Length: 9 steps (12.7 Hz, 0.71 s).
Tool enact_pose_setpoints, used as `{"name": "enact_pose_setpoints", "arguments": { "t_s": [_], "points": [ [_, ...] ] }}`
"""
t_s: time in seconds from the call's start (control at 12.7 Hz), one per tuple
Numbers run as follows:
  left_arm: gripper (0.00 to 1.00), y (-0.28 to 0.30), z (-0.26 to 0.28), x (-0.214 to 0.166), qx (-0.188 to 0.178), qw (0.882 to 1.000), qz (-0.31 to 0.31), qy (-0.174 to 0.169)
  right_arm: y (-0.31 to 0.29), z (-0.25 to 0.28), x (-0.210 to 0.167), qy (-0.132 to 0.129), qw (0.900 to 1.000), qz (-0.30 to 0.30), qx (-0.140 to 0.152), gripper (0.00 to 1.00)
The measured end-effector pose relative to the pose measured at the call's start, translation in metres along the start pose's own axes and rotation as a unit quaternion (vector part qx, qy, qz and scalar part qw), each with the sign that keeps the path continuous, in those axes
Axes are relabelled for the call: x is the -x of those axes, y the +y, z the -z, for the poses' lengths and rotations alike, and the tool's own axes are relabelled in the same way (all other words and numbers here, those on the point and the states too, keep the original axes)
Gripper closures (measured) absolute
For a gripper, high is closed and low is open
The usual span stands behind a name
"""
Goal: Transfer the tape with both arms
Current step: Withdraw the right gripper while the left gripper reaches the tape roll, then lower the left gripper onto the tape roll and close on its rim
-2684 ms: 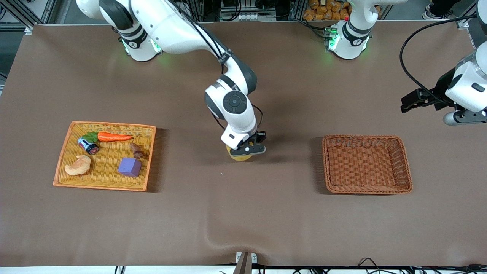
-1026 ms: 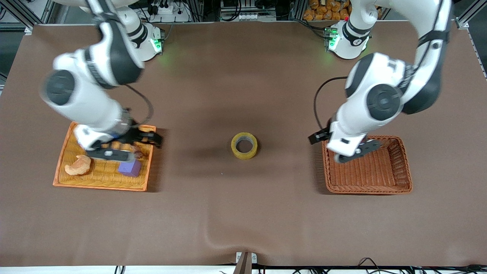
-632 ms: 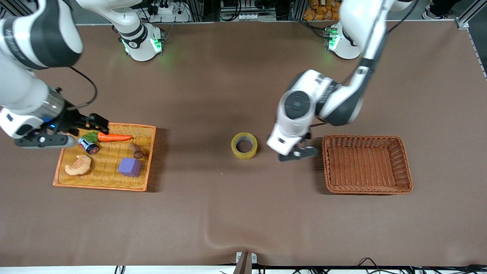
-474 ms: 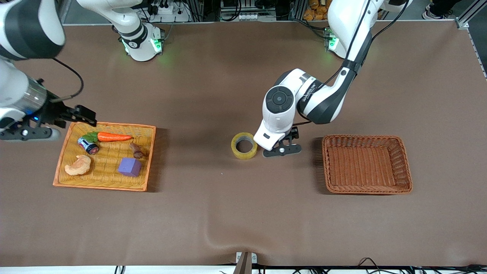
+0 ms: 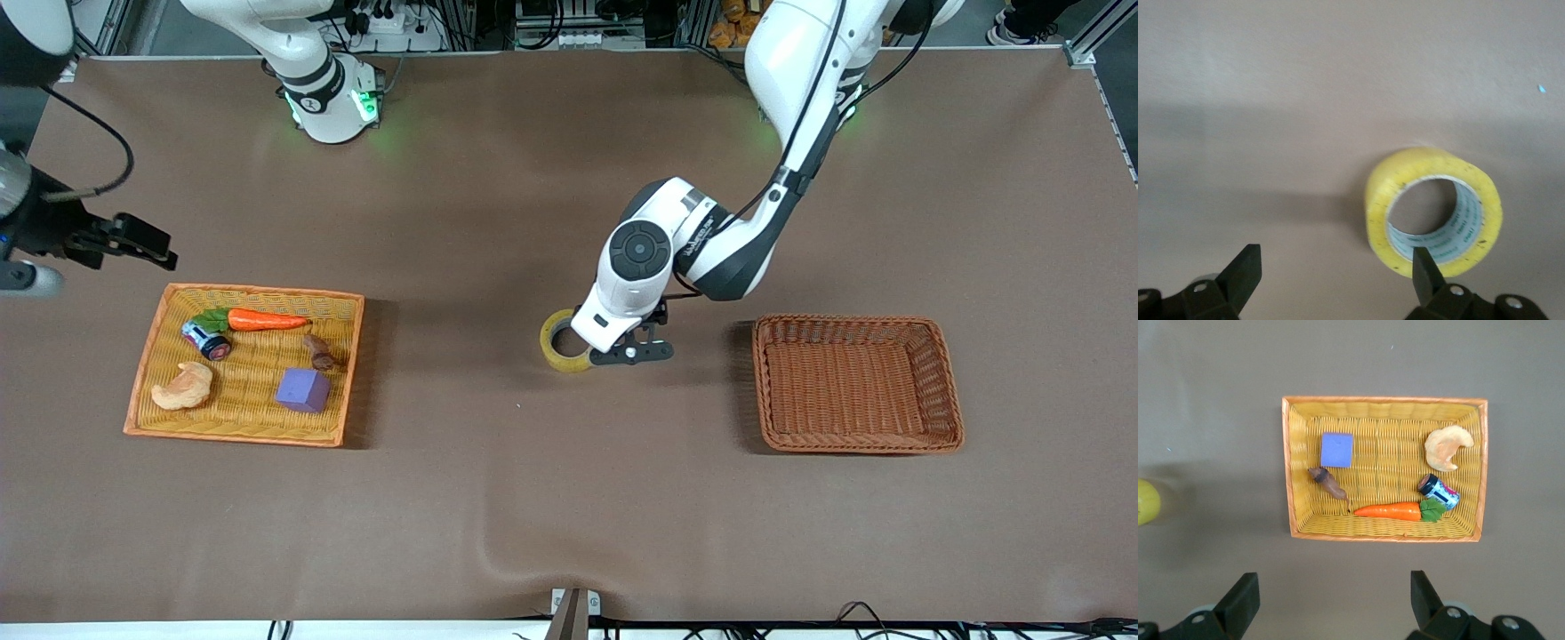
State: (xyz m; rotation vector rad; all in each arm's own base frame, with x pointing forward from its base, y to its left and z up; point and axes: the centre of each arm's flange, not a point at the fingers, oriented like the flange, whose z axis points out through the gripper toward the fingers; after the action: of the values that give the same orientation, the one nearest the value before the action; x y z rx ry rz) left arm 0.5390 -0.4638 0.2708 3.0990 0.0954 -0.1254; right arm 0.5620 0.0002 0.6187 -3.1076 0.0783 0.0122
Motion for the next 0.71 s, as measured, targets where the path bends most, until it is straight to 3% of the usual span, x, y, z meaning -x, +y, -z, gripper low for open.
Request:
{"name": "enact_pose_setpoints", "arguments": {
  "t_s": [0.16,0.32,0.71],
  "points": [
    [0.00,0.008,-0.010,0.008,-0.002,1.000,-0.008,-0.005,0.023,0.021,0.011,0.016,1.000,0.024,-0.002,0.00],
    [0.00,0.008,-0.016,0.009,-0.004,1.000,-0.013,-0.008,0.046,0.028,0.019,0.013,0.999,0.047,-0.002,0.00],
    [0.00,0.003,-0.043,0.000,-0.002,1.000,-0.023,-0.008,0.028,0.027,0.020,0.006,0.999,0.044,0.000,0.00]
  ]
}}
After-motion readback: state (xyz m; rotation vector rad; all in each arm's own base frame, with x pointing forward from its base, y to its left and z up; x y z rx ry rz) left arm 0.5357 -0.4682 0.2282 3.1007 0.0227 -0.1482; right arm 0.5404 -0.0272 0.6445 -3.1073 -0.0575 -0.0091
